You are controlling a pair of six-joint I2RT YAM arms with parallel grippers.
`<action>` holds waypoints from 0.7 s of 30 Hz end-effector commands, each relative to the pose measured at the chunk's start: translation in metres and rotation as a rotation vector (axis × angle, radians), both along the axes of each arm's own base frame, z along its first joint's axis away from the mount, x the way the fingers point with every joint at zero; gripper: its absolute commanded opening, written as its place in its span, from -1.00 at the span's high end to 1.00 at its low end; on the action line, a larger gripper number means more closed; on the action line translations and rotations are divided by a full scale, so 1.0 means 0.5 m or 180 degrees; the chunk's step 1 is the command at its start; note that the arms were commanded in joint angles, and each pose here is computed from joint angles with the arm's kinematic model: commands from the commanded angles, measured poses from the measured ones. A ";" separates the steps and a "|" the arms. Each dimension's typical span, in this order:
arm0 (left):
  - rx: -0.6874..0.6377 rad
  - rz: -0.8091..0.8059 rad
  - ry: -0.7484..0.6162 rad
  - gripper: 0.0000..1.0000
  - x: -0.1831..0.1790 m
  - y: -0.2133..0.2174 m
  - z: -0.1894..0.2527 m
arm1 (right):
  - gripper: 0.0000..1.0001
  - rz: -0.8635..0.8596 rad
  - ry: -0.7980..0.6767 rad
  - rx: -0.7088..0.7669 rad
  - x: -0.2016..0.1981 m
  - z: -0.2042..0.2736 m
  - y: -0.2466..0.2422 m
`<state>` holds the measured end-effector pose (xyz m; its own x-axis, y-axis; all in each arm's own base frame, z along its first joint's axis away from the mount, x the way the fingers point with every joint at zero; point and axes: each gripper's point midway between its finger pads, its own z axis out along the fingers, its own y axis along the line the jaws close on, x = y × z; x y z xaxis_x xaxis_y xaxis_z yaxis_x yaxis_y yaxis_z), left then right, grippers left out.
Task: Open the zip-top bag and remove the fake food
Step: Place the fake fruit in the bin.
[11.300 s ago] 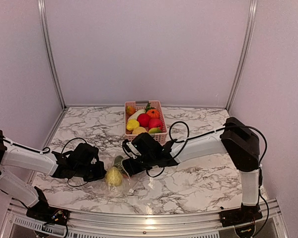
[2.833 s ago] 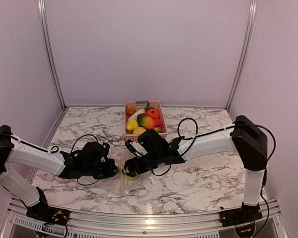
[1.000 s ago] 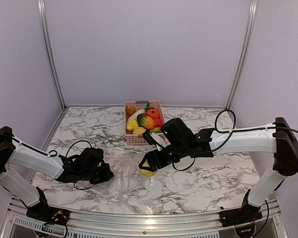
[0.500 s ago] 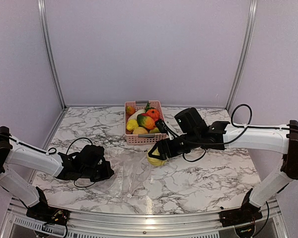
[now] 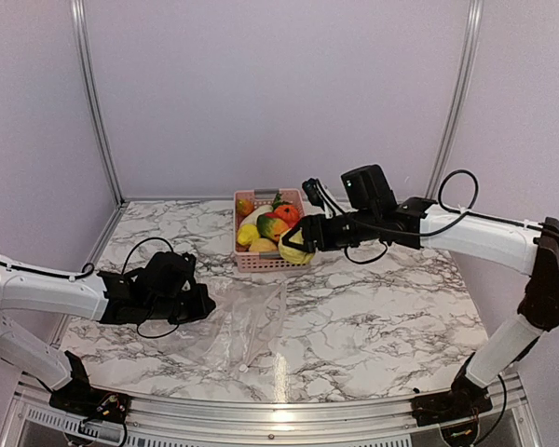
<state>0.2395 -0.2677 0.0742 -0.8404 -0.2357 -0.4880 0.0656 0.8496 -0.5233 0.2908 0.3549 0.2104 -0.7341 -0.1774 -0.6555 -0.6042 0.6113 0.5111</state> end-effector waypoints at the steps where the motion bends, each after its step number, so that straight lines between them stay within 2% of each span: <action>1: 0.0053 -0.0027 -0.0210 1.00 0.023 0.001 0.067 | -0.03 -0.0208 -0.0416 0.0285 0.124 0.089 0.007; 8: 0.0027 -0.0044 -0.0463 1.00 0.038 0.011 0.159 | -0.03 -0.0659 -0.0755 0.0423 0.307 0.121 -0.010; 13: -0.0037 0.0002 -0.0654 0.99 0.041 0.026 0.228 | -0.04 -0.0824 -0.0865 0.0459 0.419 0.102 -0.011; 21: -0.0131 0.0118 -0.0844 0.92 0.030 0.062 0.291 | -0.04 -0.0959 -0.0865 0.0464 0.538 0.019 0.008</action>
